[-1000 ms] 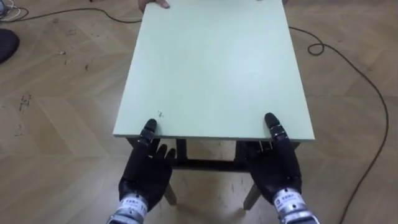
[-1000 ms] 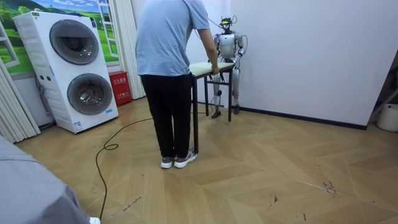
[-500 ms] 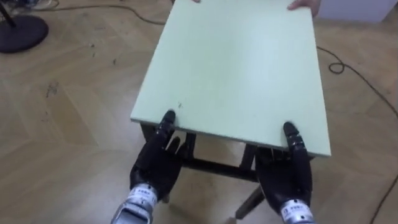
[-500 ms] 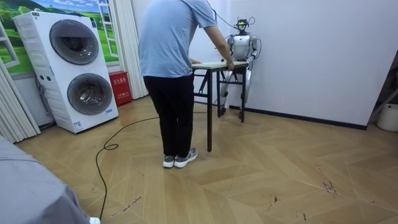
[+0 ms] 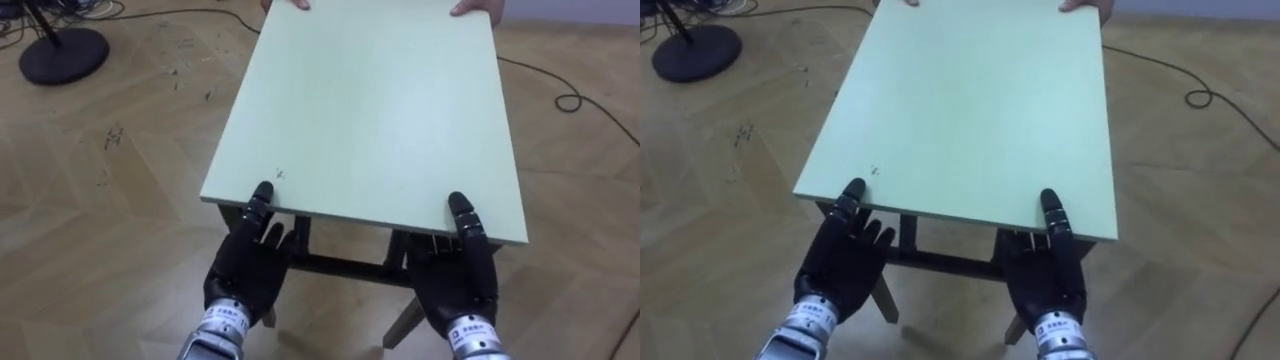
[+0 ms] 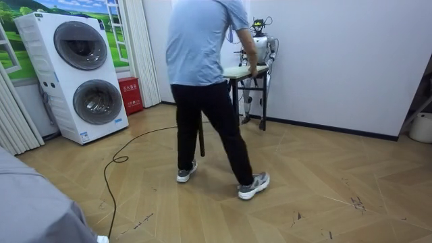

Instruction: Move table with human

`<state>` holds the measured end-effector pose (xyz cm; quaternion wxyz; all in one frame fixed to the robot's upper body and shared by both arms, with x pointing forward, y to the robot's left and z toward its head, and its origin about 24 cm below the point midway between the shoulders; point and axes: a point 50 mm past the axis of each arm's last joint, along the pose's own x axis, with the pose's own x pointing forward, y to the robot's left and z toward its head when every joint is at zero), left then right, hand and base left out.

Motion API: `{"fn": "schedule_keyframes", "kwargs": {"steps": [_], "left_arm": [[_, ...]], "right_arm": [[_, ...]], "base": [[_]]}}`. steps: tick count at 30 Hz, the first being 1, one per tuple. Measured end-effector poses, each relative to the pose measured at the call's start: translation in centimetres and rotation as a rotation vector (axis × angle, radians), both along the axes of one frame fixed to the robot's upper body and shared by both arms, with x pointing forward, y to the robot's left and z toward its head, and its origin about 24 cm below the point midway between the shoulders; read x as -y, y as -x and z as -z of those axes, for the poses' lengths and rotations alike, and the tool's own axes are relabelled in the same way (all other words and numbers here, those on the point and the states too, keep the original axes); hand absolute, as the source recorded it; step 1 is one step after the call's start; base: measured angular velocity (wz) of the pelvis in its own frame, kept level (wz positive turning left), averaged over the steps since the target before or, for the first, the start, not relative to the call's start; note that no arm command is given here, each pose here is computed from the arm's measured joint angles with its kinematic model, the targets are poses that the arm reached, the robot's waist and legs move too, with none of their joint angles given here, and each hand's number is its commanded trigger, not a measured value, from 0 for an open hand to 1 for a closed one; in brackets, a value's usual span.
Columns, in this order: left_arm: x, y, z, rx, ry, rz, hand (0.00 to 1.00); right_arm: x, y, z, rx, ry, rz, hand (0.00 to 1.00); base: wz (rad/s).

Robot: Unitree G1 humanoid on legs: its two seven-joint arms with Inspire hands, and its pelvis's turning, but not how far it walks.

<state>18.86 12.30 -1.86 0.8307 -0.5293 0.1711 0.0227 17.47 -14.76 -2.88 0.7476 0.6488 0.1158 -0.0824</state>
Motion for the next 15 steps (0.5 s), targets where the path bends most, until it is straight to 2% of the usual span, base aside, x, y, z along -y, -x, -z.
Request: {"fn": "schedule_keyframes", "kwargs": {"steps": [11,15], "left_arm": [[-0.14,1.01,0.51,0.002,0.014,0.014,1.00],[-0.20,0.97,0.38,0.005,0.014,0.022,1.00]], "right_arm": [[0.34,0.18,-0.04,0.023,0.033,-0.035,1.00],[0.33,0.21,-0.02,0.034,0.034,-0.038,1.00]], "base": [[0.13],[0.42]]}}
